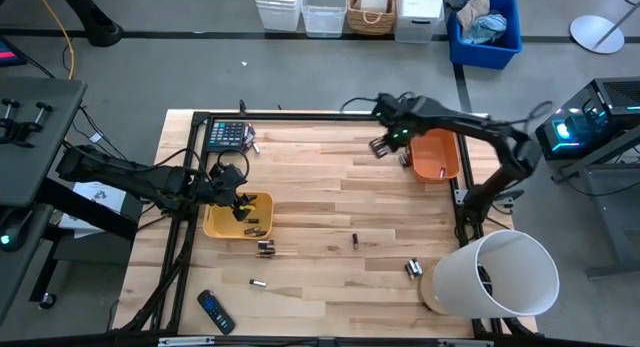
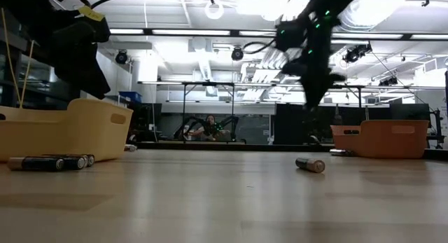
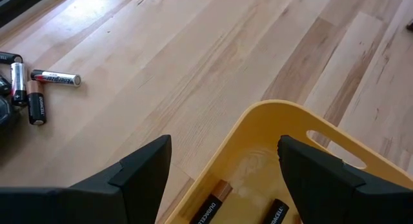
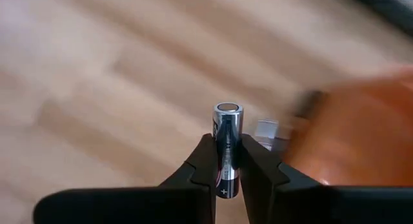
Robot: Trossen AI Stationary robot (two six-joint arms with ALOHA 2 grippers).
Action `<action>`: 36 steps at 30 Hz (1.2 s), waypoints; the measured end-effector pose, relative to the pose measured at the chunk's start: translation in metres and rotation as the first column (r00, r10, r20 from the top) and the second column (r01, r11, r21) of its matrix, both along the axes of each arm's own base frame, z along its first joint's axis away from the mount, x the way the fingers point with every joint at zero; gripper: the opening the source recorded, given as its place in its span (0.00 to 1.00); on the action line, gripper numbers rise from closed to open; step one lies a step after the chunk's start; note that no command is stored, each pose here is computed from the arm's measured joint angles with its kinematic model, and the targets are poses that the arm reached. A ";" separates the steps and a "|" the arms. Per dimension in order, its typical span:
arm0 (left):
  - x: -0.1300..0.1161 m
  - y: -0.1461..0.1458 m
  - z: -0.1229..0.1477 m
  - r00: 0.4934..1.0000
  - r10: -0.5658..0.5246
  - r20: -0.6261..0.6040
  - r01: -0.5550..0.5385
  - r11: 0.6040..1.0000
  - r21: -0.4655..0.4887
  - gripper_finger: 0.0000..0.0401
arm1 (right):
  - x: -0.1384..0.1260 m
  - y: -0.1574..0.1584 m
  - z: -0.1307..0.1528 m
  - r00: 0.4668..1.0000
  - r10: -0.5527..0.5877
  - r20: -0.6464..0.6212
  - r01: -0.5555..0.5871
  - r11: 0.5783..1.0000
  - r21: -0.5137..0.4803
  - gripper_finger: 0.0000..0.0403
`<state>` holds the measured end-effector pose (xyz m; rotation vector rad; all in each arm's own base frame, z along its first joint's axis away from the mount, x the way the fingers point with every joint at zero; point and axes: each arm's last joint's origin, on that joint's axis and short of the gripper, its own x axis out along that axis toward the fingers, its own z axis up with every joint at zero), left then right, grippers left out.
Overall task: Sort batteries
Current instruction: Put the silver battery into the orange bin
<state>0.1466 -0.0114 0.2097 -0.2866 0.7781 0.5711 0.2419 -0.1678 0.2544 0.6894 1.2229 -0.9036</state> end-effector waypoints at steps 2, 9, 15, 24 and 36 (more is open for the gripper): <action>0.000 0.000 0.000 1.000 0.000 0.000 0.000 1.000 0.001 0.68 | -0.019 -0.001 0.006 0.993 -0.099 -0.071 0.095 0.994 -0.057 0.09; 0.000 0.000 0.000 1.000 0.006 0.001 -0.006 1.000 0.009 0.68 | -0.065 0.002 -0.024 0.909 -0.317 -0.271 0.322 0.946 -0.027 0.09; 0.000 0.000 0.000 1.000 0.006 0.001 -0.006 1.000 0.009 0.68 | -0.074 0.010 -0.045 0.887 -0.327 -0.327 0.347 0.938 0.003 0.23; 0.000 0.000 0.000 0.999 -0.037 -0.023 0.038 0.998 0.046 0.68 | -0.070 0.026 0.009 0.961 -0.206 -0.183 0.209 0.978 -0.004 0.56; 0.000 0.000 0.000 0.999 -0.036 -0.023 0.037 0.998 0.045 0.68 | -0.006 0.144 0.027 0.908 0.298 0.293 -0.399 0.827 0.396 0.48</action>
